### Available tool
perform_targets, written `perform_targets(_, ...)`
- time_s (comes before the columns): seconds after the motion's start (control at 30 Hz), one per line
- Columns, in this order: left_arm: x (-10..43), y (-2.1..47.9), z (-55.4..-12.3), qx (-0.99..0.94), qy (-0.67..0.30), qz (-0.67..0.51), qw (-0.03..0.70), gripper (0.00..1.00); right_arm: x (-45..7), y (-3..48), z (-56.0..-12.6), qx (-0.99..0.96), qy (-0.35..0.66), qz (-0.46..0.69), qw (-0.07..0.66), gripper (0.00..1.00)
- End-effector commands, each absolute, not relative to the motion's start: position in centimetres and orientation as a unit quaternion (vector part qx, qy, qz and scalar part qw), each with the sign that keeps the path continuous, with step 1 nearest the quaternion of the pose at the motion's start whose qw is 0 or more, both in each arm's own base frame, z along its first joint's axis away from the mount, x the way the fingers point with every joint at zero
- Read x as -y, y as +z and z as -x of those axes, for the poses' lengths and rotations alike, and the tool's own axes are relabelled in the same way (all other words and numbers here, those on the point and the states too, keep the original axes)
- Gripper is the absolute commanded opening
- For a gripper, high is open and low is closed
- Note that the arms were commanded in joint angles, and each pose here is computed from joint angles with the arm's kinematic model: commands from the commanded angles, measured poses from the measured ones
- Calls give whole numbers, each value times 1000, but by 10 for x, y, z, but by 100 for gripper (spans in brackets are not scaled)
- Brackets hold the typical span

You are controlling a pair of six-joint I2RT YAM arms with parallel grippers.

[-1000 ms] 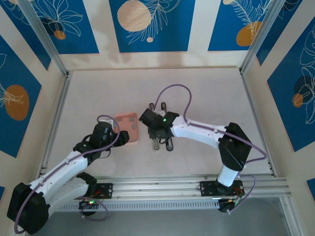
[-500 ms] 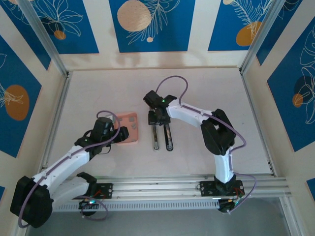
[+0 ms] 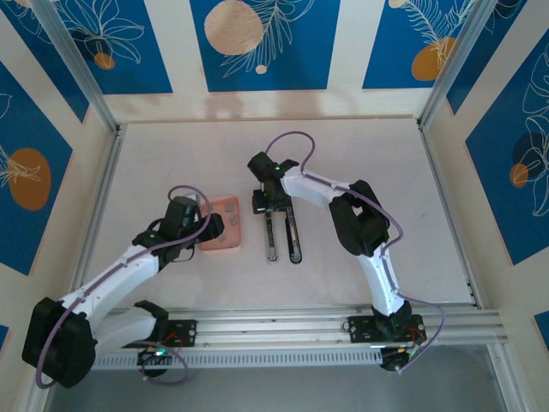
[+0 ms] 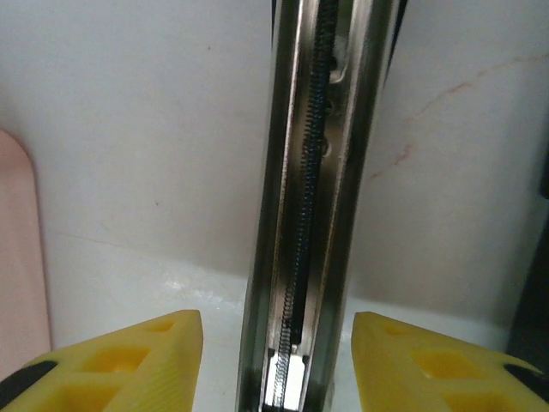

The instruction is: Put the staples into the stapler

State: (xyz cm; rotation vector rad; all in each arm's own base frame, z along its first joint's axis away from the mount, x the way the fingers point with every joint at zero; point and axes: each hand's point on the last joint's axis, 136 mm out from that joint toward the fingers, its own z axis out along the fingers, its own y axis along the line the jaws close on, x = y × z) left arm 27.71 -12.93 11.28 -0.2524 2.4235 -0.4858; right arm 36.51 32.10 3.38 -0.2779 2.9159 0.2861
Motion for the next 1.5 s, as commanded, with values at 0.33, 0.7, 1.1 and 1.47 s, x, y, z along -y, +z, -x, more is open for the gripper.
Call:
perform_targets(0.33,122,122,-285,-922,-172,110,330,66,-334,29,-361,-980,109,134,96,36)
perform_targets(0.7,128,125,-288,-922,-180,93,331,66,-324,39,-341,-976,103,146,125,26)
perform_targets(1.1,149,145,-293,-903,-222,17,367,68,-312,57,-303,-957,120,182,192,23)
perform_targets(1.47,194,186,-285,-832,-294,-181,435,66,-312,85,-274,-884,207,314,277,23)
